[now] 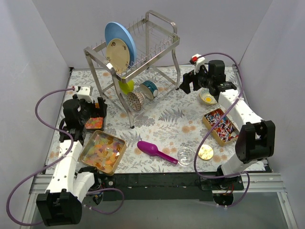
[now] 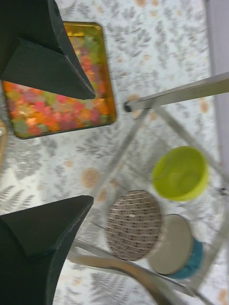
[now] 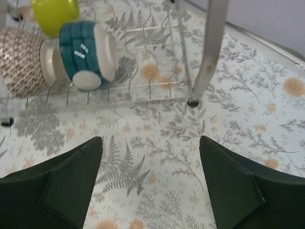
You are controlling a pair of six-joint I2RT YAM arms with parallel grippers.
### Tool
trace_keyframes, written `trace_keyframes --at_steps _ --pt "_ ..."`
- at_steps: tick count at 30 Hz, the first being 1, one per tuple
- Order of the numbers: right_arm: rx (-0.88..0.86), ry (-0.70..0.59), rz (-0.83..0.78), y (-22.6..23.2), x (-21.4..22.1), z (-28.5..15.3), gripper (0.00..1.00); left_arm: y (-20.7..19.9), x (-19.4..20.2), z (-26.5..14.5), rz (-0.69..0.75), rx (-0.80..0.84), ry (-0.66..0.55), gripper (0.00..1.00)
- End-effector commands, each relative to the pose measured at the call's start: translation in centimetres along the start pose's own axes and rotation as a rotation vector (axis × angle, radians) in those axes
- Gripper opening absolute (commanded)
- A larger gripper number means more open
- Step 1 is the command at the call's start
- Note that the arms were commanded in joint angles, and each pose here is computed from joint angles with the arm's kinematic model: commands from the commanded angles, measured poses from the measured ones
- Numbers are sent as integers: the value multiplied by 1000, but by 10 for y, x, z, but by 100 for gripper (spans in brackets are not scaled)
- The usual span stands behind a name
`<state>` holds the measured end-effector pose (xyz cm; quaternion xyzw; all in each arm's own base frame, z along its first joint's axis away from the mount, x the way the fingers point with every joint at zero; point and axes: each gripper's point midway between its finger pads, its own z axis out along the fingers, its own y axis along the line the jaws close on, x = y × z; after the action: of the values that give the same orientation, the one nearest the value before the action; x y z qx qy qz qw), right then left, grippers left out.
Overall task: Pack the candies
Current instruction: Move the distractor to the center of the board.
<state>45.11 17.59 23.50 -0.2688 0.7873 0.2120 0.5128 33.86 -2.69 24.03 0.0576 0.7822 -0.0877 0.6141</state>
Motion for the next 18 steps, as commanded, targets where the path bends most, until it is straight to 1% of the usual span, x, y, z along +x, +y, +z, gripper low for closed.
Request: trace_keyframes --at_steps 1,2,4,5,6,7,8,9,11,13,14,16,18 --pt "-143 86 -136 29 36 -25 89 -11 49 -28 57 55 170 82" --pt "-187 93 -150 38 40 -29 89 -12 51 -31 93 70 177 86" --pt "-231 132 -202 47 53 -39 89 -19 62 -37 131 128 225 88" --pt "-270 139 -221 54 57 -43 89 -19 66 -39 173 143 246 88" --pt "-309 147 -263 60 61 -46 87 -22 79 -44 186 176 305 88" --pt "-353 193 -271 70 73 -56 86 -31 81 -47 205 244 324 88" --pt "-380 197 -341 72 77 -59 85 -33 87 -50 274 291 340 88" --pt "-410 219 -363 79 84 -63 84 -37 95 -54 274 315 365 88" --pt "-433 242 -406 86 95 -70 83 -34 107 -56 281 313 398 89" --pt "-433 237 -415 89 98 -73 82 -28 113 -53 261 278 426 89" --pt "-425 228 -412 89 97 -71 82 -20 117 -47 250 240 461 89" --pt "-431 228 -406 92 98 -70 81 -14 112 -37 218 205 469 88" --pt "-435 213 -396 98 96 -66 80 -13 103 -27 214 214 448 86"
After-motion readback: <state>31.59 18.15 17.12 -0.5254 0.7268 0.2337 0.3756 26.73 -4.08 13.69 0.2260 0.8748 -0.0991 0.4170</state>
